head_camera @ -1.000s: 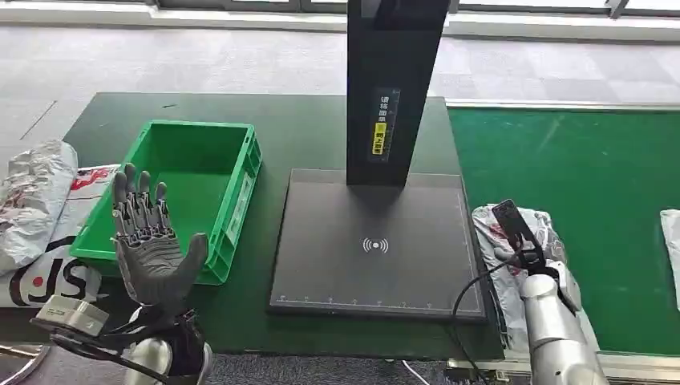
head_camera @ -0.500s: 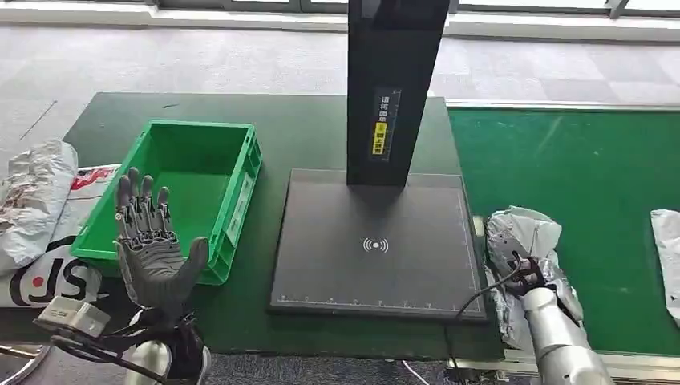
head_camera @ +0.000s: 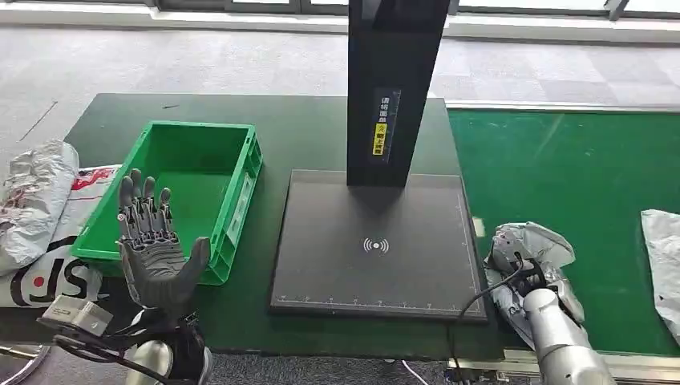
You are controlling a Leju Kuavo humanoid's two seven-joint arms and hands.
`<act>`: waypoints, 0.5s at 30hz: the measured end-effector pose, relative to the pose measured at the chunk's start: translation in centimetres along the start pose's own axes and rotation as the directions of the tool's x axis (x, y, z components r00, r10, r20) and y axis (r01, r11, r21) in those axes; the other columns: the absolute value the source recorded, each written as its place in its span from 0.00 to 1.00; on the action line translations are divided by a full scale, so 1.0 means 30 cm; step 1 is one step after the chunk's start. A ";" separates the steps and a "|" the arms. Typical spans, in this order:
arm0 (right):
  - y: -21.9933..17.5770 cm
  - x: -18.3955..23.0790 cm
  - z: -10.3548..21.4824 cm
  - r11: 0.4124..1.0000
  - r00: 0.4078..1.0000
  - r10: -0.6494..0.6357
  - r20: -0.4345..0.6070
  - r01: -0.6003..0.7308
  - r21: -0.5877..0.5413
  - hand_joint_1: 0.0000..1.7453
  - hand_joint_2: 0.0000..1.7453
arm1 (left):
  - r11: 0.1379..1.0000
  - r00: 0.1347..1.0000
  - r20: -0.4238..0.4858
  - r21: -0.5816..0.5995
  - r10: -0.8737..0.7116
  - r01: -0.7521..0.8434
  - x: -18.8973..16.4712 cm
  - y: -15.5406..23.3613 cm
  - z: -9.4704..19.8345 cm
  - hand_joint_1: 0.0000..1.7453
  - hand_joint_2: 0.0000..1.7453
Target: Moved the parcel from conveyor to table for the left to box.
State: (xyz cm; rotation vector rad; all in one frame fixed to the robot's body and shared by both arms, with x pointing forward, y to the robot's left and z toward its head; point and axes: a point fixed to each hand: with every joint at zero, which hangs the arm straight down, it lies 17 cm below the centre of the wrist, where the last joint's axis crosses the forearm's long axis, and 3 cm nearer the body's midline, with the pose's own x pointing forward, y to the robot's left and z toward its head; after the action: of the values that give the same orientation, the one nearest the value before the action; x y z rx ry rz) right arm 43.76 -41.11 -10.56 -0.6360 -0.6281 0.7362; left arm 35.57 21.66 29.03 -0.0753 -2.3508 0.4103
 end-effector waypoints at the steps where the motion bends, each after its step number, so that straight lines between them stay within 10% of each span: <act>1: 0.000 0.000 0.000 1.000 1.000 0.000 0.000 0.000 -0.001 1.00 1.00 | 1.000 1.000 0.000 0.000 0.000 0.000 0.000 0.000 0.000 0.00 1.00; 15: 0.005 0.004 0.001 1.000 1.000 -0.004 0.004 0.004 0.001 1.00 1.00 | 1.000 1.000 0.000 0.001 0.001 -0.001 0.000 -0.001 0.000 0.00 1.00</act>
State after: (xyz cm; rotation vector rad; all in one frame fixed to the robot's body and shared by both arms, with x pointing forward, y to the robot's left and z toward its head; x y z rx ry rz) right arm 43.76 -40.93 -10.62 -0.6323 -0.6318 0.7346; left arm 35.58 21.63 29.03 -0.0763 -2.3503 0.4114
